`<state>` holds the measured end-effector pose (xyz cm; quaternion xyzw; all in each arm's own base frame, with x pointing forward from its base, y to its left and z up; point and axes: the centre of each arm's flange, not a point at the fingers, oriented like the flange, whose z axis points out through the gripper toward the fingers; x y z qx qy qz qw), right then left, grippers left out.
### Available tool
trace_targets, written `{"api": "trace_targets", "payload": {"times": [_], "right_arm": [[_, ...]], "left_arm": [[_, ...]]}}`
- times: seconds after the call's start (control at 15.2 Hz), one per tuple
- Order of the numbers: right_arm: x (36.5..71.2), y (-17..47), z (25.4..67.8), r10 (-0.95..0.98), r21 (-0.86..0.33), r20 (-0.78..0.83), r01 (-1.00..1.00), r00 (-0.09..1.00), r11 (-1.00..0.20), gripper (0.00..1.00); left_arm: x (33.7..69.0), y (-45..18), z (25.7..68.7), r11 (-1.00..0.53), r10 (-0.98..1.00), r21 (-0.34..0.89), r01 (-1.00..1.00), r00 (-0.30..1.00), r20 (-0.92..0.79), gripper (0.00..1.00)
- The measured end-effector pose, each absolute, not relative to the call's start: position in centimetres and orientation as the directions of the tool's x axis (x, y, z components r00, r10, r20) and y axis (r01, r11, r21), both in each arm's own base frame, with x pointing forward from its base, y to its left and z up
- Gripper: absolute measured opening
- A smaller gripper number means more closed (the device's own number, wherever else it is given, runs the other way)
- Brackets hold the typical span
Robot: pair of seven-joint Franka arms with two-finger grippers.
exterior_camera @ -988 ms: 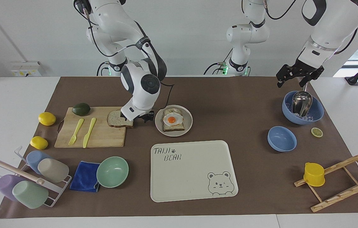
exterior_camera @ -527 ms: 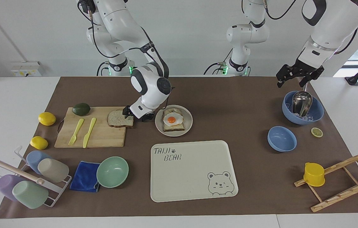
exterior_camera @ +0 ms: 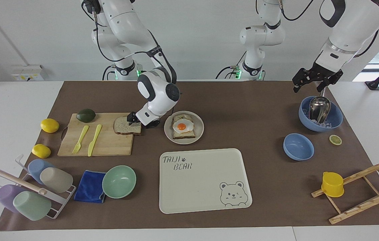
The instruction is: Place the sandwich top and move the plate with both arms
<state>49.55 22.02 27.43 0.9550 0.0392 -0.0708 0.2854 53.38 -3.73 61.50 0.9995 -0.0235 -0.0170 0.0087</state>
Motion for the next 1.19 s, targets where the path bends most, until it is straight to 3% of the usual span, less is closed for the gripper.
{"api": "trace_targets", "payload": {"times": [0.2, 0.33, 0.4, 0.53, 0.59, 0.92, 1.19], "right_arm": [[49.3, 21.9, 27.4, 0.037, 0.544, -0.160, 0.119, 0.986, -0.831, 0.86], [49.0, 21.7, 27.2, 0.039, 0.548, -0.164, 0.124, 0.986, -0.827, 0.74], [48.9, 21.7, 27.2, 0.040, 0.549, -0.165, 0.125, 0.986, -0.826, 0.74], [48.7, 21.6, 27.0, 0.041, 0.552, -0.169, 0.129, 0.985, -0.824, 0.60], [48.6, 21.5, 27.1, 0.042, 0.553, -0.169, 0.130, 0.985, -0.823, 0.59], [48.4, 21.0, 27.8, 0.045, 0.574, -0.163, 0.132, 0.986, -0.808, 0.16], [48.9, 21.7, 29.5, 0.030, 0.596, -0.166, 0.124, 0.986, -0.794, 0.14]], "left_arm": [[53.4, -3.7, 61.5, -0.999, -0.047, 0.018, -0.047, 0.998, -0.034, 1.00], [53.4, -3.7, 61.5, -0.999, -0.047, 0.018, -0.047, 0.998, -0.034, 1.00], [53.4, -3.7, 61.5, -0.999, -0.047, 0.018, -0.047, 0.998, -0.034, 1.00], [53.4, -3.7, 61.5, -0.999, -0.047, 0.018, -0.047, 0.998, -0.034, 1.00], [53.4, -3.7, 61.5, -0.999, -0.047, 0.018, -0.047, 0.998, -0.034, 1.00], [53.4, -3.7, 61.5, -0.999, -0.047, 0.018, -0.047, 0.998, -0.034, 1.00], [53.4, -3.7, 61.5, -0.999, -0.047, 0.018, -0.047, 0.998, -0.034, 1.00]]}}
